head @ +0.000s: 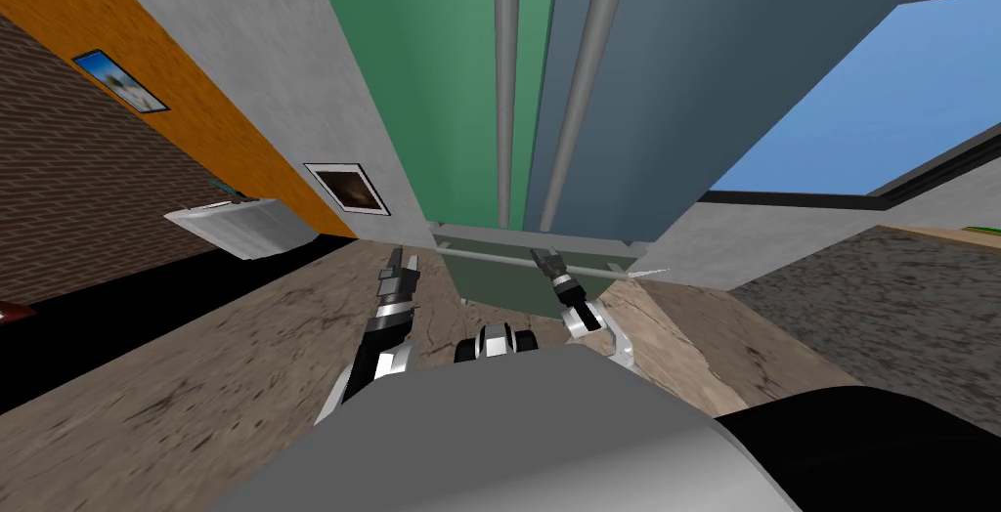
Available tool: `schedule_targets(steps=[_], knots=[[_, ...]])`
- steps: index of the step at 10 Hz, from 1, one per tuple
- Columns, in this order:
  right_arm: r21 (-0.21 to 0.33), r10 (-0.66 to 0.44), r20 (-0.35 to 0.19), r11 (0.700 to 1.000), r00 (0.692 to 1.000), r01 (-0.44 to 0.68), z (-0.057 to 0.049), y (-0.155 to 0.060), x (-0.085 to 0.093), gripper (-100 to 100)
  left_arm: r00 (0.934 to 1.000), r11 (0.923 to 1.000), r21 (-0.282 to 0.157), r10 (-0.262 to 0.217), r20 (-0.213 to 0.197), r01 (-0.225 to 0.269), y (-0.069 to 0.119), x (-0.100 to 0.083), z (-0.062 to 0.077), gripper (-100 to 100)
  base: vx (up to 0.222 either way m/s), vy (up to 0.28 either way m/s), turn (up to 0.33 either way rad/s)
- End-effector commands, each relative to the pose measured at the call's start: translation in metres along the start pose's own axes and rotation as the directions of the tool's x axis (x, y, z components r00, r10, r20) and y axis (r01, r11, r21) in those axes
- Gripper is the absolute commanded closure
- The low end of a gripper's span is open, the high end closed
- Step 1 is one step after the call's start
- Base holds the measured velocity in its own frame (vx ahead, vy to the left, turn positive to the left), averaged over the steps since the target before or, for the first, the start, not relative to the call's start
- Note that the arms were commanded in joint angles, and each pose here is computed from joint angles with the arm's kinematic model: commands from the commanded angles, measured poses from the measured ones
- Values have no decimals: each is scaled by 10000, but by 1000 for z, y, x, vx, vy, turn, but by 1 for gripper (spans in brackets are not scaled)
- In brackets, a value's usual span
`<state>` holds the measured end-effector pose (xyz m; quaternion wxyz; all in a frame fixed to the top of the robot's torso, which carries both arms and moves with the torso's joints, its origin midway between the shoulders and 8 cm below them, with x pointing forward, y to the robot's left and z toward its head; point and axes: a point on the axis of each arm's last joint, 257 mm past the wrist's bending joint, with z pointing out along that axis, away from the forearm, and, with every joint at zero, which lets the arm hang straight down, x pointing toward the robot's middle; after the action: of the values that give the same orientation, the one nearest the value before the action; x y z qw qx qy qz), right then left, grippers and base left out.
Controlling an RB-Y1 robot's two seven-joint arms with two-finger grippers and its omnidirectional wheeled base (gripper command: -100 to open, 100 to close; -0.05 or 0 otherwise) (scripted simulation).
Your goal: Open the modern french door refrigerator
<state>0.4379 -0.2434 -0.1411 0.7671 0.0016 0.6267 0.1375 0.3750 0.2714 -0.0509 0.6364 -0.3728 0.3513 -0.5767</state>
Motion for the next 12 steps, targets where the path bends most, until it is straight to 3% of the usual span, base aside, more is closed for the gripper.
schedule_targets(steps=[1,6,7,8,9,10,11,12], knots=[[-10,-1253,-385,9921,9914,1253,2,-7,13,-100,10000,10000,1,0,-1,0,0,0,0,0,24,124,-111],[-161,-3135,-896,9495,9453,3134,4,-18,30,-100,10000,10000,0,0,0,0,0,0,0,0,20,111,-80],[-265,-3818,-1151,9241,9171,3813,5,-24,39,-100,10000,10000,1,0,-1,0,0,0,0,0,32,153,-104],[-284,-3973,-1146,9175,9105,3967,5,-24,39,-100,10000,10000,0,-1,0,1,0,0,0,0,24,127,-63],[-418,-4635,-1392,8857,8751,4625,6,-32,48,-100,10000,10000,2,-1,-1,1,0,0,0,0,25,108,-112],[-441,-4784,-1385,8777,8672,4771,6,-32,48,-100,10000,10000,1,0,0,0,0,0,0,0,11,96,-59],[-606,-5435,-1616,8386,8237,5414,6,-40,56,-100,10000,10000,2,0,-1,0,0,0,0,0,2,145,-82],[-630,-5557,-1607,8305,8157,5534,6,-40,56,-100,10000,10000,1,-1,0,1,0,0,0,0,8,123,-77]])
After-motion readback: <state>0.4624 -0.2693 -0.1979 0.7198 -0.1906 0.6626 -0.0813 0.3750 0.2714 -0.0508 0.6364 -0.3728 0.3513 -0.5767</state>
